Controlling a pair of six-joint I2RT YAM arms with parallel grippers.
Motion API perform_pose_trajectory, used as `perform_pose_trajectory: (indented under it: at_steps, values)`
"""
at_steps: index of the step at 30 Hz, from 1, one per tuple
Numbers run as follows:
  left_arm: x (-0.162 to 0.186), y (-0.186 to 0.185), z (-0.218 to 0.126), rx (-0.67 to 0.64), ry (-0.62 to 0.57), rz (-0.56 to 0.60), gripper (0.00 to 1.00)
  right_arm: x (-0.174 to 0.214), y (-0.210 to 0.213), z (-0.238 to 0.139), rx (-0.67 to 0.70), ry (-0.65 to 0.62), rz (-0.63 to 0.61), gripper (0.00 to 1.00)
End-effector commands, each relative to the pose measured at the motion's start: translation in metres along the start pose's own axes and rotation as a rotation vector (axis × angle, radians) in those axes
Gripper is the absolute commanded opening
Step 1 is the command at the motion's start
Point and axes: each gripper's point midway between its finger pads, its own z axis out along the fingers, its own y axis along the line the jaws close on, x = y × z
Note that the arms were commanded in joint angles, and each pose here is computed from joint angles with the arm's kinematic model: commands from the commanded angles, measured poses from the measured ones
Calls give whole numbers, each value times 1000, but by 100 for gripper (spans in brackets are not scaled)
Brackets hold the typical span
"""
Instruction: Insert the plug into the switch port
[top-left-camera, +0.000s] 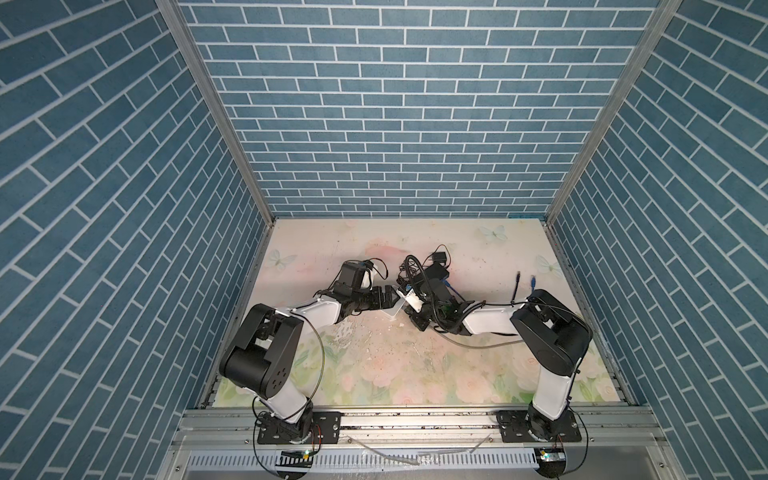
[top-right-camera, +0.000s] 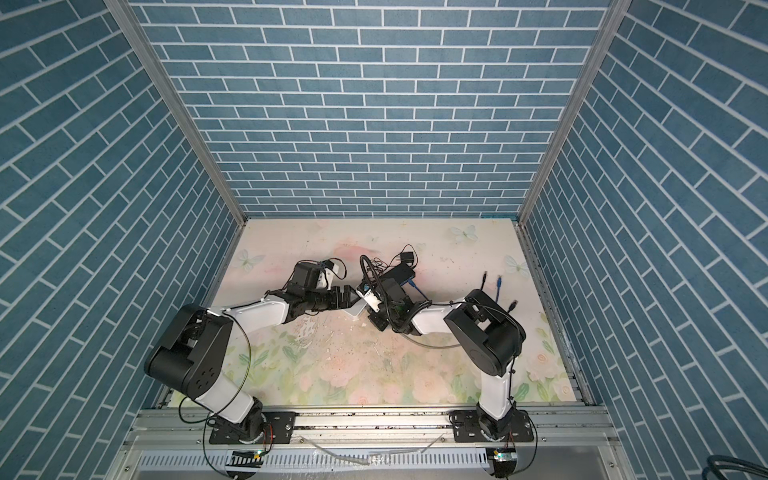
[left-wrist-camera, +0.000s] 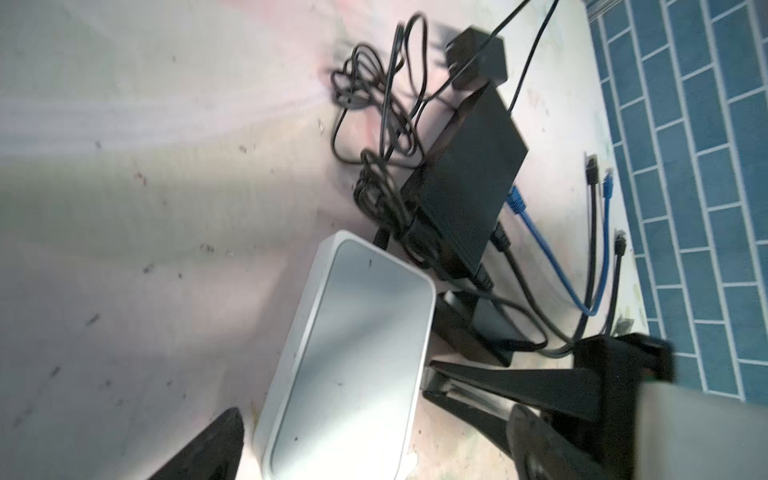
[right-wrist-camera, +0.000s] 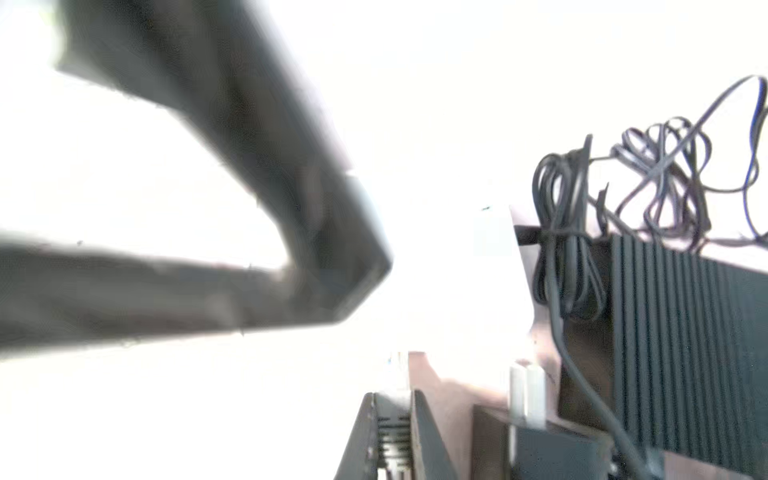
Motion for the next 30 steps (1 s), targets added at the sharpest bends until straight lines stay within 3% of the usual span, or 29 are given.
perform_pose_trajectory:
  at_steps: [1,10,16,24,30]
  values:
    - [-19,-5,-16,-7,-53,10,100,18,1,5,3,49,2,8]
    - [-27,19,-54,-195,-129,44,100,-14,-4,-25,29,-9,17,52]
    - [-30,30,-83,-278,-171,62,99,-44,-6,-65,40,-53,48,54]
    - [-29,80,-146,-548,-278,37,100,-39,-88,-134,351,-44,220,55]
    - [-25,120,-181,-697,-384,-6,100,7,-170,-197,633,35,344,59]
